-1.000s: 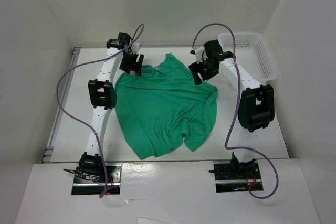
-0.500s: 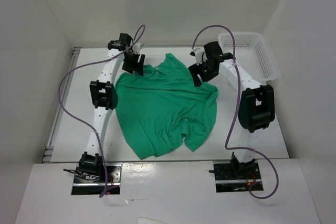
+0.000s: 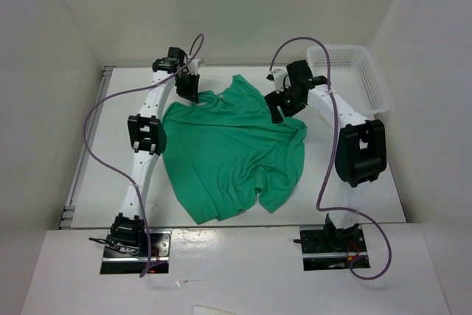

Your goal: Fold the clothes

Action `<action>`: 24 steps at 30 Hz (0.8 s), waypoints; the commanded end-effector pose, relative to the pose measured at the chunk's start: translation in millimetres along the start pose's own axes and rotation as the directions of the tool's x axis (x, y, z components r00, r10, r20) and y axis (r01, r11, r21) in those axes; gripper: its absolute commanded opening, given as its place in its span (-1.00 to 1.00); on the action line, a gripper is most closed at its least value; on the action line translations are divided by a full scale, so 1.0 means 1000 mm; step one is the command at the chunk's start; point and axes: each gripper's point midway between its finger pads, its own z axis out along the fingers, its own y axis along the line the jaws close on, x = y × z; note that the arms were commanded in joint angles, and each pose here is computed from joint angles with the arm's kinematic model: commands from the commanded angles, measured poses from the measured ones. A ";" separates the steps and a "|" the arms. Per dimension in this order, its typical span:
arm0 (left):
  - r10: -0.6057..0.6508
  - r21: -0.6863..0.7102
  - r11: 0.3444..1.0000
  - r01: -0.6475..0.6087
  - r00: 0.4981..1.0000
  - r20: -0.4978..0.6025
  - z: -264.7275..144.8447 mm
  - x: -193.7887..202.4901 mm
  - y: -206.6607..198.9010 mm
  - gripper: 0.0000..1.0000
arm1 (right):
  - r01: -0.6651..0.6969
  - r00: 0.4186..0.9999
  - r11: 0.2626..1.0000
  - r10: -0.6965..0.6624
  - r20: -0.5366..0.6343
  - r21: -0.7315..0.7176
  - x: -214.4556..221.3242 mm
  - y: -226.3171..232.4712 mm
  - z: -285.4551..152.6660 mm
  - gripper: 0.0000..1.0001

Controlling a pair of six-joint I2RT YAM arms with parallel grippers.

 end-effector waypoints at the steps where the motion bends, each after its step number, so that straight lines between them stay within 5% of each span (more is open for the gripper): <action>1: -0.009 -0.010 1.000 0.009 1.000 -0.017 0.013 0.007 0.003 -0.56 | 0.018 0.996 1.000 -0.019 0.091 0.009 -0.022 0.005 -0.019 0.53; 3: -0.010 -0.045 0.999 0.009 1.000 -0.021 0.013 0.008 0.009 -0.88 | 0.018 0.996 1.000 -0.019 0.091 0.009 -0.022 0.005 -0.019 0.53; 10: 0.084 -0.328 0.945 -0.008 0.972 0.217 -0.041 -0.066 0.050 -0.91 | 0.019 0.995 1.000 -0.019 0.094 0.000 -0.023 0.005 -0.015 0.53; 15: 0.156 -0.414 0.910 0.023 0.906 0.394 -0.076 -0.117 0.064 -0.62 | 0.004 0.997 1.000 -0.005 0.071 0.019 -0.018 0.001 -0.009 0.53; 20: 0.226 -0.488 0.873 0.008 0.880 0.419 -0.089 -0.131 0.080 -0.51 | 0.005 0.997 0.999 -0.009 0.080 0.054 -0.027 -0.008 -0.005 0.53; 24: 0.271 -0.651 0.756 0.072 0.870 0.411 -0.109 -0.136 0.112 -0.28 | 0.005 0.997 0.999 -0.010 0.081 0.054 -0.035 -0.015 0.012 0.53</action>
